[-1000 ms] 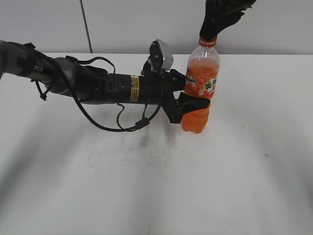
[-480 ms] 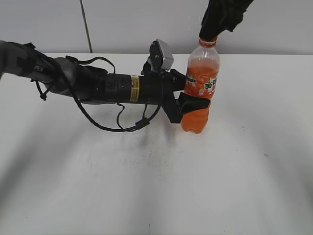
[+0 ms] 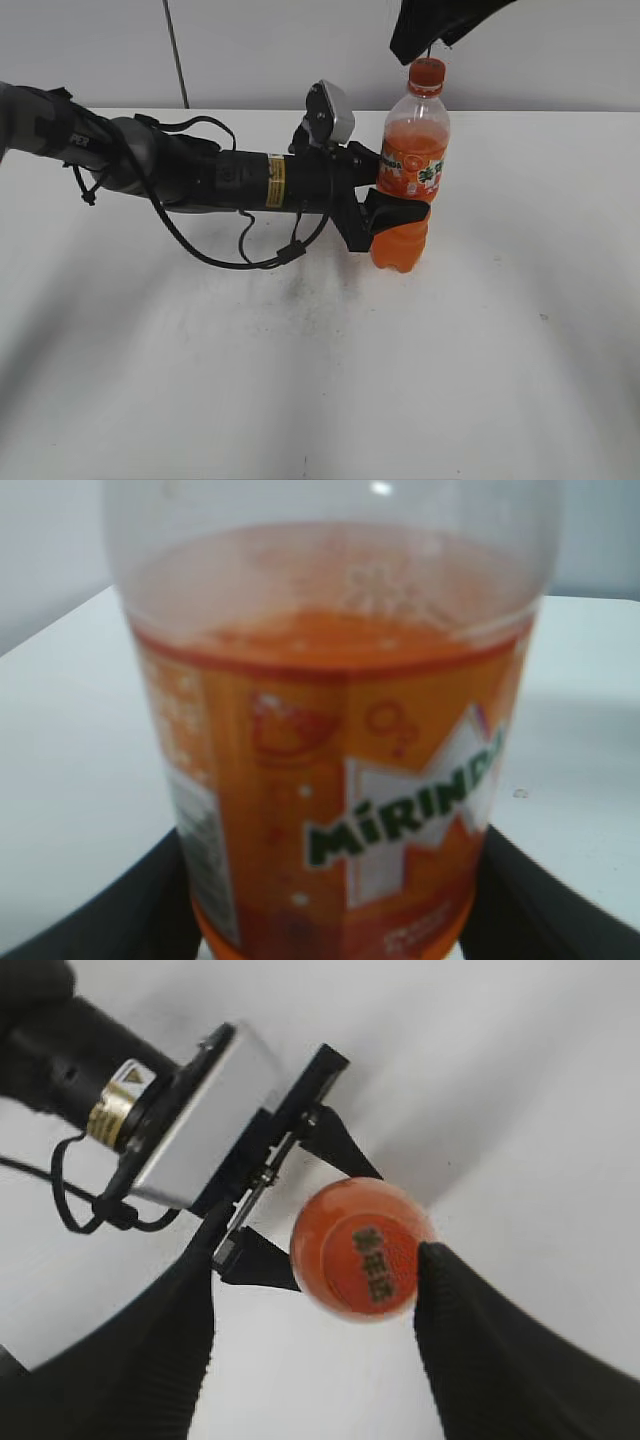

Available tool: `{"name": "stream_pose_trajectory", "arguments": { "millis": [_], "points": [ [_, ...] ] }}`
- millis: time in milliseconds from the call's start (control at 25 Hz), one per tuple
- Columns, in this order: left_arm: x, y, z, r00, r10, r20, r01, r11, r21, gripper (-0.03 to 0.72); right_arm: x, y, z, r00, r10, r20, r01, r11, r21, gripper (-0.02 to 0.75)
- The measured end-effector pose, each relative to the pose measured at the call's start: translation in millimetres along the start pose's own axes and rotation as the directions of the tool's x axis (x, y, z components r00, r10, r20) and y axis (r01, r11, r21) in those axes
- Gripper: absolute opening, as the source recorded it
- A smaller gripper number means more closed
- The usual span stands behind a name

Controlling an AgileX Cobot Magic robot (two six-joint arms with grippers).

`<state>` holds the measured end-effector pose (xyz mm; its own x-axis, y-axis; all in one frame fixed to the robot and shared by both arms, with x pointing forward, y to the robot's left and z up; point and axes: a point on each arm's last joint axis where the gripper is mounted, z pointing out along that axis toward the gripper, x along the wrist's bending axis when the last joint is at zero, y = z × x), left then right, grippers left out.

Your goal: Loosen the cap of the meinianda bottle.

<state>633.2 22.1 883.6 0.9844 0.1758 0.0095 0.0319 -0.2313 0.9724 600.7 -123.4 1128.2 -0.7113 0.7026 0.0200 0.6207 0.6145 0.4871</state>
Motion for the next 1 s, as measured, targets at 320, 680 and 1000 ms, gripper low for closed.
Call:
{"name": "stream_pose_trajectory", "arguments": {
  "millis": [320,680,1000],
  "points": [
    [0.0,0,0,1.0,0.0,0.0,0.0,1.0,0.0,0.428,-6,-2,1,0.958,0.28,0.064,-0.281,0.96,0.006,0.473],
    [-0.1,0,0,1.0,0.0,0.001,0.0,1.0,-0.001,0.428,-10,-3,23,0.95,0.304,0.063,-0.308,0.95,0.052,0.421],
    [-0.1,0,0,1.0,0.0,0.001,0.0,1.0,-0.001,0.428,-10,-3,23,0.951,0.301,0.063,-0.305,0.951,0.051,0.261]
  ]
}}
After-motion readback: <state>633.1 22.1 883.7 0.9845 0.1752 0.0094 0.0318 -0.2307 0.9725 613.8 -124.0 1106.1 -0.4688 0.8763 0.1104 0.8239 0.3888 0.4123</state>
